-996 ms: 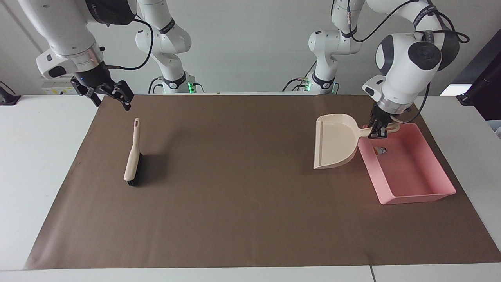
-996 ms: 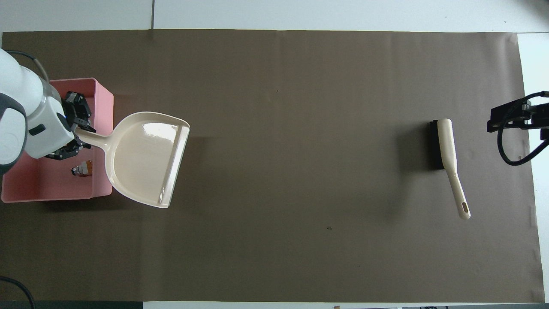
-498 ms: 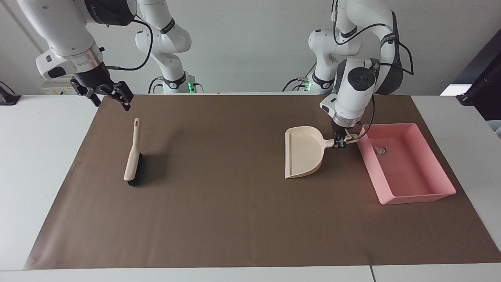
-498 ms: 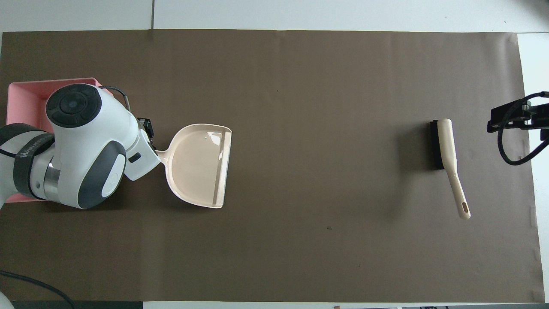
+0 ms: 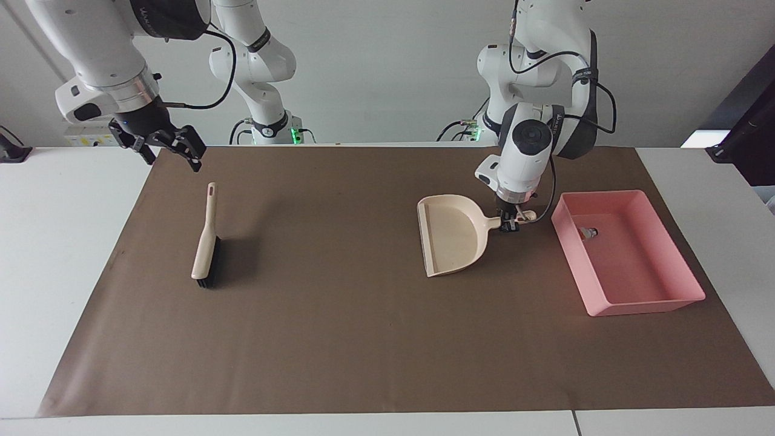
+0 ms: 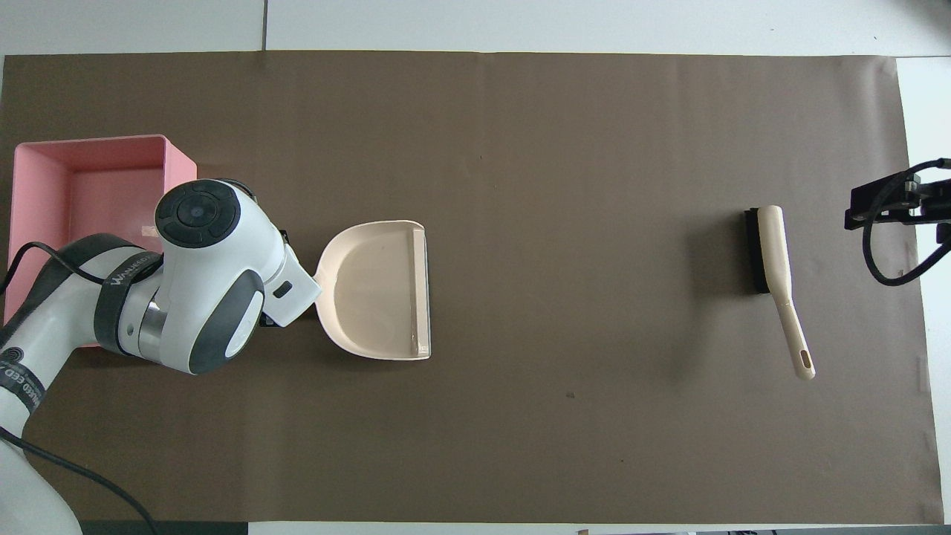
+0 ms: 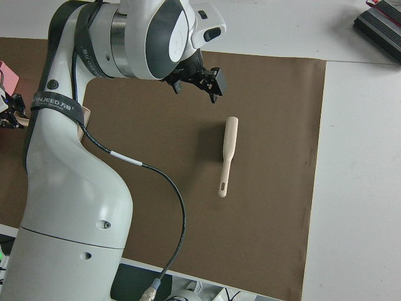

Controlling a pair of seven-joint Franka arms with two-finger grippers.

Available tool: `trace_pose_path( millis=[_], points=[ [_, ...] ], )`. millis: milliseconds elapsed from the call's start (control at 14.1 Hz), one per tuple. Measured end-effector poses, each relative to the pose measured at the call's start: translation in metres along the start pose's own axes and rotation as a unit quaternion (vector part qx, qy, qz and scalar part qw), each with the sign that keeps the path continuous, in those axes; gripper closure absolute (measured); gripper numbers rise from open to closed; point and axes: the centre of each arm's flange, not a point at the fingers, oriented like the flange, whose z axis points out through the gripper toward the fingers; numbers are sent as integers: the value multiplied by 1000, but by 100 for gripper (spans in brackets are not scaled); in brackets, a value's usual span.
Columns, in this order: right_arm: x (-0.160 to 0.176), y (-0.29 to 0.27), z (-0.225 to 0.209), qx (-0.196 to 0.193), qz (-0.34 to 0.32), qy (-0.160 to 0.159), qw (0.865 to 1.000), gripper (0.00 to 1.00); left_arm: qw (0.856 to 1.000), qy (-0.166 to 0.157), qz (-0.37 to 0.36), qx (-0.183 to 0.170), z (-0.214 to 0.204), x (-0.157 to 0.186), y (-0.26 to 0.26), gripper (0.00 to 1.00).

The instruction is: Clean e-waste and dump in bin

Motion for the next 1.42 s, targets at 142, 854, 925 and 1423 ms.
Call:
trace_pose_path(
  millis=[142, 854, 925, 1423],
  points=[
    [0, 0, 0, 0, -3, 0, 1000, 0, 1000, -1, -1, -3, 4, 2, -1, 67],
    [0, 0, 0, 0, -9, 0, 1000, 0, 953, 0, -304, -7, -48, -63, 4, 2],
    [0, 0, 0, 0, -9, 0, 1000, 0, 932, 0, -362, -11, -55, -86, 4, 2],
    [0, 0, 0, 0, -9, 0, 1000, 0, 810, 7, -586, -17, -127, -179, -13, 2]
  ],
)
